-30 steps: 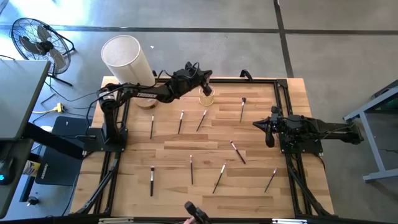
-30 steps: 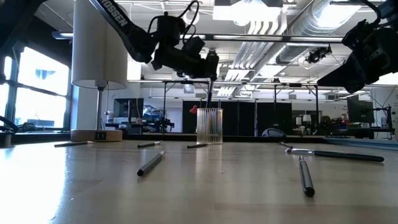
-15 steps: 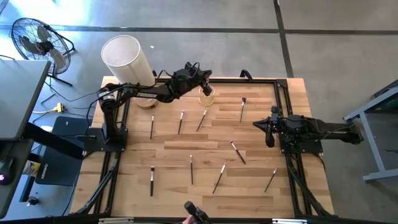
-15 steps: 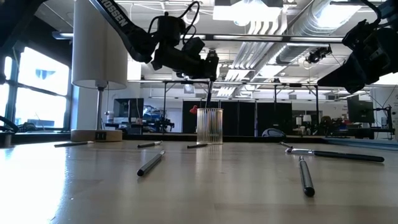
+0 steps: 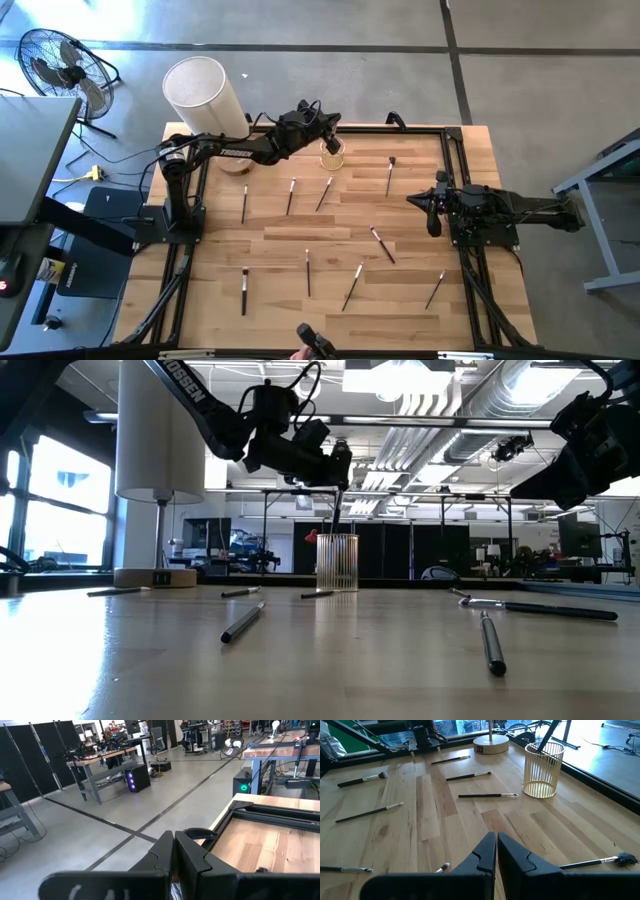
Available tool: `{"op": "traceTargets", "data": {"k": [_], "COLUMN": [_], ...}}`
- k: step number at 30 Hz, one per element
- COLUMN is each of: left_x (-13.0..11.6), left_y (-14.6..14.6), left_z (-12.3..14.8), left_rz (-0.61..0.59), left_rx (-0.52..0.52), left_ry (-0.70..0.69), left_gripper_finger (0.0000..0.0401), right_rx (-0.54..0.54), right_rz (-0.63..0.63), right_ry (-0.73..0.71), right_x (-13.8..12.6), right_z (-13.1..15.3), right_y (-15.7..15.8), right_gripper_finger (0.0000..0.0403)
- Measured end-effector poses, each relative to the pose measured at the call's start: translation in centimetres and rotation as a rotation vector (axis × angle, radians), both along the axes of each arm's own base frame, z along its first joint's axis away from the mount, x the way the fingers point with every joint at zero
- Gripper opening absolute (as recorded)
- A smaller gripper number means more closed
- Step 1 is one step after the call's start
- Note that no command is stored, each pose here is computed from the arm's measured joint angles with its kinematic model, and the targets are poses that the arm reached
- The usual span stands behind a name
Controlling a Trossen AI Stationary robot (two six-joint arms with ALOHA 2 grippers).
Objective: Sort items
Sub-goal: Put the small fan brush into the glass, then put the dual eyebrow brush into the glass
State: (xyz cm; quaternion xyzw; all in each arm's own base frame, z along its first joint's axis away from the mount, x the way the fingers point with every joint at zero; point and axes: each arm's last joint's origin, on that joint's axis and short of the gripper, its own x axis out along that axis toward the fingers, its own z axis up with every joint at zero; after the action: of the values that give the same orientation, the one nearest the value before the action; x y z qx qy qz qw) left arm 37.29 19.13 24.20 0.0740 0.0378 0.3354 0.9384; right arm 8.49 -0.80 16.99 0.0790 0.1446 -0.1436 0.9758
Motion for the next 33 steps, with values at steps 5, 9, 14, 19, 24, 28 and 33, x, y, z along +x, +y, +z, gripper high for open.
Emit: {"op": "traceTargets", "data": {"k": [5, 9, 14, 19, 24, 28, 33], "left_x": [0.0, 0.0, 0.0, 0.0, 0.3, 1.0, 2.6], "left_y": [0.0, 0.0, 0.0, 0.0, -0.2, -2.0, -5.6], "left_z": [0.0, 0.0, 0.0, 0.1, 1.1, 3.9, 6.3], "left_rz": [-0.003, -0.003, -0.003, -0.003, -0.010, -0.052, -0.146], "left_rx": [0.000, 0.000, 0.000, 0.003, 0.012, 0.054, 0.101], "left_ry": [0.000, 0.000, -0.001, -0.007, -0.028, -0.108, -0.107], "left_gripper_finger": [0.0020, 0.0066, 0.0130, 0.0162, 0.0166, 0.0166, 0.0165], "right_rx": [0.000, 0.000, 0.000, 0.000, 0.000, 0.000, 0.000], "right_rz": [0.000, 0.000, 0.000, 0.000, 0.000, 0.000, 0.000], "right_ry": [0.000, 0.000, 0.001, 0.000, 0.000, 0.000, 0.001], "right_x": [0.0, 0.0, 0.0, 0.0, 0.0, 0.0, 0.0], "right_z": [0.0, 0.0, 0.0, 0.0, 0.0, 0.0, 0.0], "right_y": [0.0, 0.0, 0.0, 0.0, 0.0, 0.0, 0.0], "right_gripper_finger": [0.0012, 0.0012, 0.0012, 0.0012, 0.0012, 0.0012, 0.0012]}}
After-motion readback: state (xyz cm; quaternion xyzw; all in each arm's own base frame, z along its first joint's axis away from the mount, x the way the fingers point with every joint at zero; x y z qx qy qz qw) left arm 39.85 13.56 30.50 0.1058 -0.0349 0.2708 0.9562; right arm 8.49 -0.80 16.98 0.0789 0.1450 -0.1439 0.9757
